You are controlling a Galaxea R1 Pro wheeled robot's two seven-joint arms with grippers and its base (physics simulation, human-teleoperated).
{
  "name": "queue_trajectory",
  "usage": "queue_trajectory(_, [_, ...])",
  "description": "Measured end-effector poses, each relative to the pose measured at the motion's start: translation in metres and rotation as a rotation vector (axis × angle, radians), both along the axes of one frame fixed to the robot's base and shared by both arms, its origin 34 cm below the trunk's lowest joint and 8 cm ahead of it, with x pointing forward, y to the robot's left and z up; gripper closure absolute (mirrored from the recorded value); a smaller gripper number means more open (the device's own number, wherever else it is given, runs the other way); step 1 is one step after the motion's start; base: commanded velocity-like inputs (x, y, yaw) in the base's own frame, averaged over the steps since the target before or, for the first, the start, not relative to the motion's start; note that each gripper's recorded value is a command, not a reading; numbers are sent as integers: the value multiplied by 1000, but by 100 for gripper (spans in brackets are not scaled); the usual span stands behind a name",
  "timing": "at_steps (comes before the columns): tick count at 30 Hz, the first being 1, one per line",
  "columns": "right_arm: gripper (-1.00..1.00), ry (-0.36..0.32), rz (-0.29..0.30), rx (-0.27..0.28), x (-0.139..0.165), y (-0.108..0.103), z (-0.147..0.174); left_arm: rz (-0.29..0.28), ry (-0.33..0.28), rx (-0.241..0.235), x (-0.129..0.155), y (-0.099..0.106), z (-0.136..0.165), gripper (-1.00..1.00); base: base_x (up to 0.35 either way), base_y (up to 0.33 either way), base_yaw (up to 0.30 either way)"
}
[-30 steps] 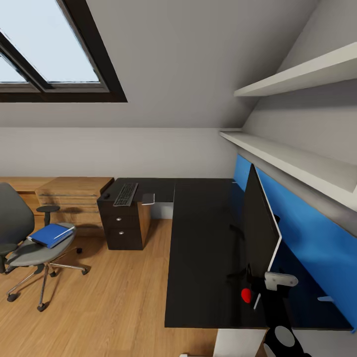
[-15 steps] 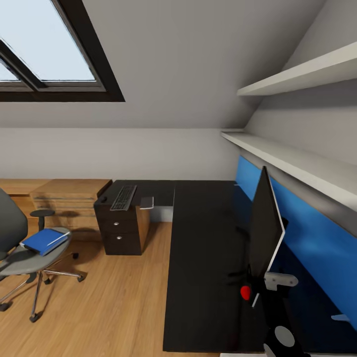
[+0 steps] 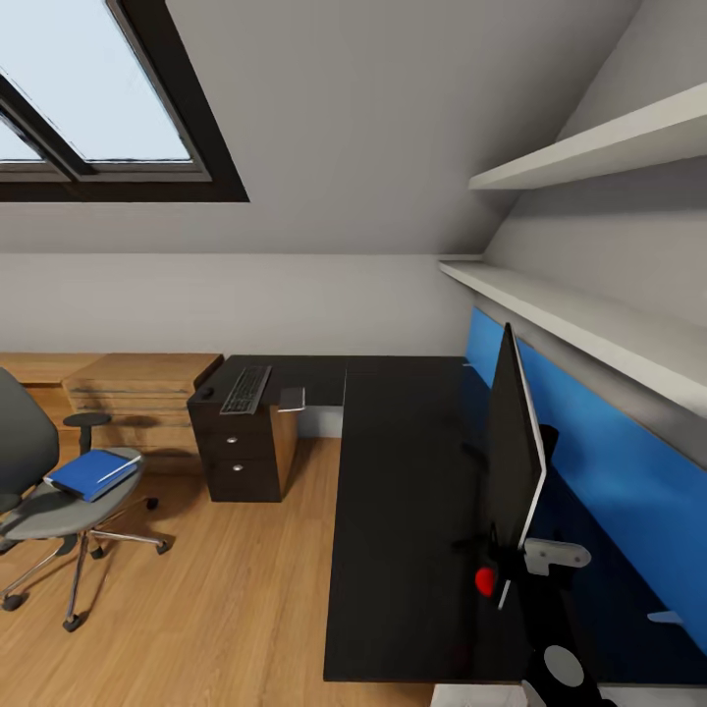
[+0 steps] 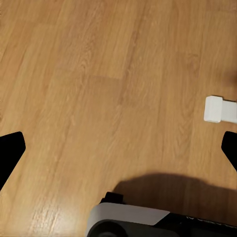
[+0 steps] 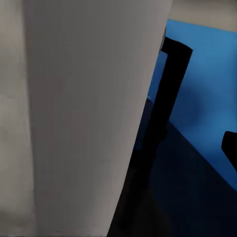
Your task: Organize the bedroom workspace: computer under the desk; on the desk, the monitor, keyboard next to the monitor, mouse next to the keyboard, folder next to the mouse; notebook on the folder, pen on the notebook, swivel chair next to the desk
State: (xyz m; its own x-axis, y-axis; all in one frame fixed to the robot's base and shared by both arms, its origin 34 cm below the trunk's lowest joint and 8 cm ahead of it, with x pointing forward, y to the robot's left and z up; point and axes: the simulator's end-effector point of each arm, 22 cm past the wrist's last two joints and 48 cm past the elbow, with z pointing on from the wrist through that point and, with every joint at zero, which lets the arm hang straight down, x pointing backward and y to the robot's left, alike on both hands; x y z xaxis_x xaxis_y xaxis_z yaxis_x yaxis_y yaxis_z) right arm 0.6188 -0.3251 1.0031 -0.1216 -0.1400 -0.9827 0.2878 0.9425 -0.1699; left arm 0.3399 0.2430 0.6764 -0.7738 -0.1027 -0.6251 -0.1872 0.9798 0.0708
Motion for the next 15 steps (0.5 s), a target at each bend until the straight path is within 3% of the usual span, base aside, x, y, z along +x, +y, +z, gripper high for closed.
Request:
queue_trajectory(6, [-100,0,0,0,0,0,0,1,0,0,0,0,0,-100,-4,-11,0])
queue_trajectory(15, [-100,-1,3,-4,0,1,0,-1,-1,1,0,0,0,-100,0,-125,0])
